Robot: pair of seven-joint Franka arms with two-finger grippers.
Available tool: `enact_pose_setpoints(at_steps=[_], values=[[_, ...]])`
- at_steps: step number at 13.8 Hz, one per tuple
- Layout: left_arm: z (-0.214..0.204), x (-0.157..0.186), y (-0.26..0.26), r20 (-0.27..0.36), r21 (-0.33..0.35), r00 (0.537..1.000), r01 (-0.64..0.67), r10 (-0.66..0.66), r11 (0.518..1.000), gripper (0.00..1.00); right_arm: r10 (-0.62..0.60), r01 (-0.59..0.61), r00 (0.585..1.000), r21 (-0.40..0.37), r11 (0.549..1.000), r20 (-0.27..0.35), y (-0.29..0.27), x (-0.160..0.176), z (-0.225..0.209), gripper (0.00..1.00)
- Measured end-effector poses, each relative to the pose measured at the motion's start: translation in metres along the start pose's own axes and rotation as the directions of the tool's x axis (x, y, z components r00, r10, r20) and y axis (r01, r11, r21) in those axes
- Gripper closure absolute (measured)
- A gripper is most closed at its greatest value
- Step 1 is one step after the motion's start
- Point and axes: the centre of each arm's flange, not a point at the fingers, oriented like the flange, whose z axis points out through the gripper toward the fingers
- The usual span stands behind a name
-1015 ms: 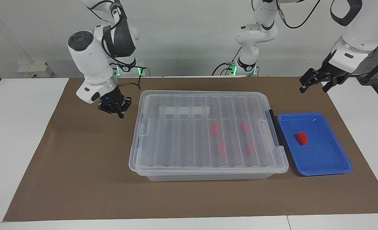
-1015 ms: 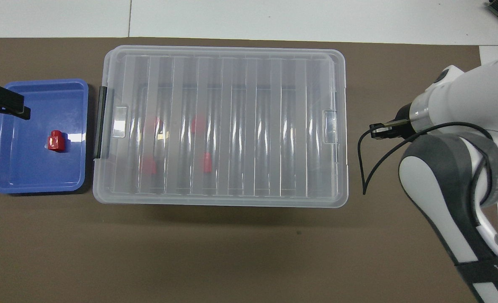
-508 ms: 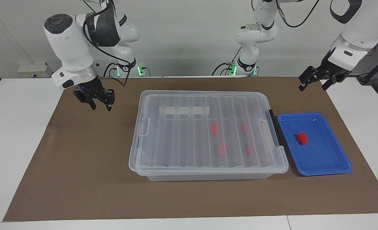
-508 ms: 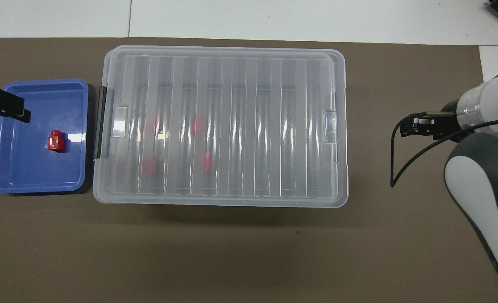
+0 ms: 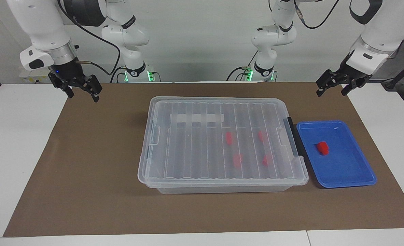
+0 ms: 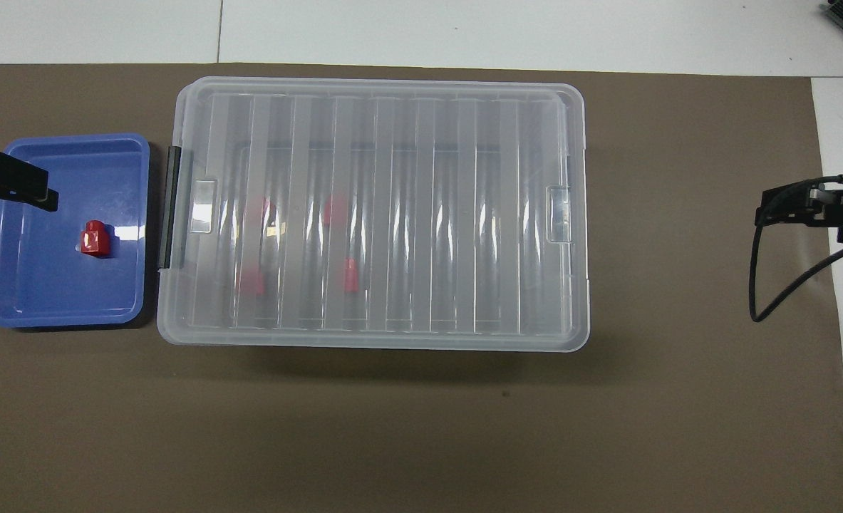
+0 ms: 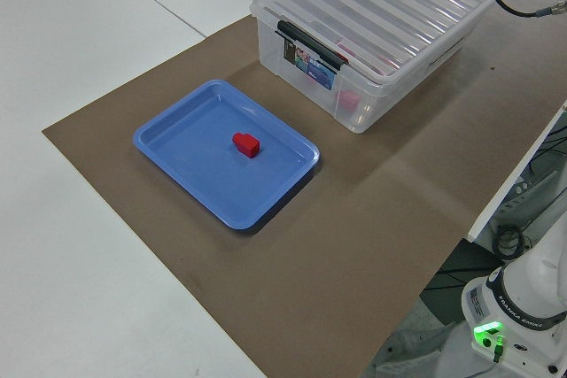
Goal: Place red block in blue tray from box
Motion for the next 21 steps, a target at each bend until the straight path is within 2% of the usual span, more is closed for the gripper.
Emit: enact_pose_setpoints(at_steps=[4, 9, 14, 17, 21], values=[[0.003, -0.005, -0.002, 0.010, 0.003, 1.000, 0.005, -0.005, 1.000, 0.00, -0.013, 0.013, 1.000, 0.000, 1.000, 0.003, -0.007, 0.000, -0.013, 0.00], [0.007, -0.011, 0.001, 0.023, 0.005, 1.000, 0.001, -0.001, 1.000, 0.00, -0.041, 0.041, 0.998, -0.006, 0.999, 0.048, -0.022, -0.004, -0.005, 0.00], [0.012, -0.012, 0.001, 0.028, 0.006, 1.000, 0.002, -0.002, 1.000, 0.00, -0.052, 0.053, 0.996, -0.008, 0.999, 0.066, -0.025, -0.006, 0.001, 0.00], [0.021, -0.010, 0.002, -0.013, 0.008, 1.000, 0.002, -0.002, 1.000, 0.00, -0.055, 0.056, 0.996, -0.010, 0.998, 0.076, -0.025, -0.006, 0.006, 0.00], [0.025, -0.012, 0.002, -0.013, 0.009, 1.000, 0.004, -0.004, 1.000, 0.00, -0.055, 0.056, 0.996, -0.010, 0.998, 0.077, -0.025, -0.006, 0.006, 0.00]])
